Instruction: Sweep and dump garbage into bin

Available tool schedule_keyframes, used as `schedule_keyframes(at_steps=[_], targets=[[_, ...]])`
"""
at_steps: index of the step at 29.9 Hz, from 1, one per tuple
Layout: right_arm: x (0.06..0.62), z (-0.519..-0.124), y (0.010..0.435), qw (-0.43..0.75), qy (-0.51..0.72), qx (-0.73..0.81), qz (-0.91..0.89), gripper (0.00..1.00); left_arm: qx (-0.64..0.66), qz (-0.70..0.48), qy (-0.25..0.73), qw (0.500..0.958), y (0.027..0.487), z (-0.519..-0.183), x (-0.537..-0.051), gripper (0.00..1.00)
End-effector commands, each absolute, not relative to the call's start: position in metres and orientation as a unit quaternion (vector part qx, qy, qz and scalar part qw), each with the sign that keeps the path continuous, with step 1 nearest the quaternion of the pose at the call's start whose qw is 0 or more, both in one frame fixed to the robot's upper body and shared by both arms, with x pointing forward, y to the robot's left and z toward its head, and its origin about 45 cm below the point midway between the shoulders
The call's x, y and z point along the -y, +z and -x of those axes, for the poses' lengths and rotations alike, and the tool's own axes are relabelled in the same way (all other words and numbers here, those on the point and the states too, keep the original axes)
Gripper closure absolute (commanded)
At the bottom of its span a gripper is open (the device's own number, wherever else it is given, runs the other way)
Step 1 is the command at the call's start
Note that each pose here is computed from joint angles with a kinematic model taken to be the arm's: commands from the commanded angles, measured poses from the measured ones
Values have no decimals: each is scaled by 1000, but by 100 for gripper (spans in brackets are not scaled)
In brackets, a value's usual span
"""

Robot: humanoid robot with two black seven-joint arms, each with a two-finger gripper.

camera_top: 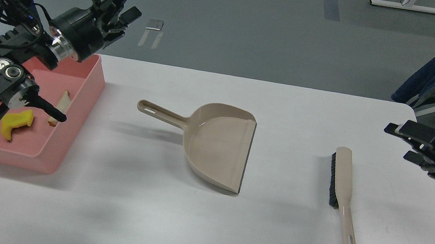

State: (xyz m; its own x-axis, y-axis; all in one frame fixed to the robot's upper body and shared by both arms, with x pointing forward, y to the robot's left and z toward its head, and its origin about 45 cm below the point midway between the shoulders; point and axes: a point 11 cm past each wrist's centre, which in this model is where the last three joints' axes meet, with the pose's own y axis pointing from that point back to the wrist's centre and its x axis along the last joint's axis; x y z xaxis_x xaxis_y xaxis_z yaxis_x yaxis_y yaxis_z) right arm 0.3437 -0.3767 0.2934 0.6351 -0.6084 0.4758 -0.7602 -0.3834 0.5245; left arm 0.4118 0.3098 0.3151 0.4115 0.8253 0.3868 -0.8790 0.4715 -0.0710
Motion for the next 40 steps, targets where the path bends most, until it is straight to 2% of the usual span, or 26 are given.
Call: schedule_keyframes(at_steps=[1,8,14,20,29,40], targets=[[387,-377,311,295,98,483,-819,0,188,-68,517,832,320,-420,-312,2],[392,-444,352,135,75,579,-801,1,161,-48,536,827,319,-447,-303,2],[369,-489,379,7,56,600,-798,2,137,-29,539,830,316,-468,-285,2],[331,-514,372,-85,39,594,-799,2,76,-4,538,839,308,-492,-269,2],[288,-522,352,-257,-46,575,-775,2,-30,72,520,851,292,-503,-252,2],[247,-515,321,-291,-102,549,-777,1,-95,127,520,840,274,-502,-247,2]])
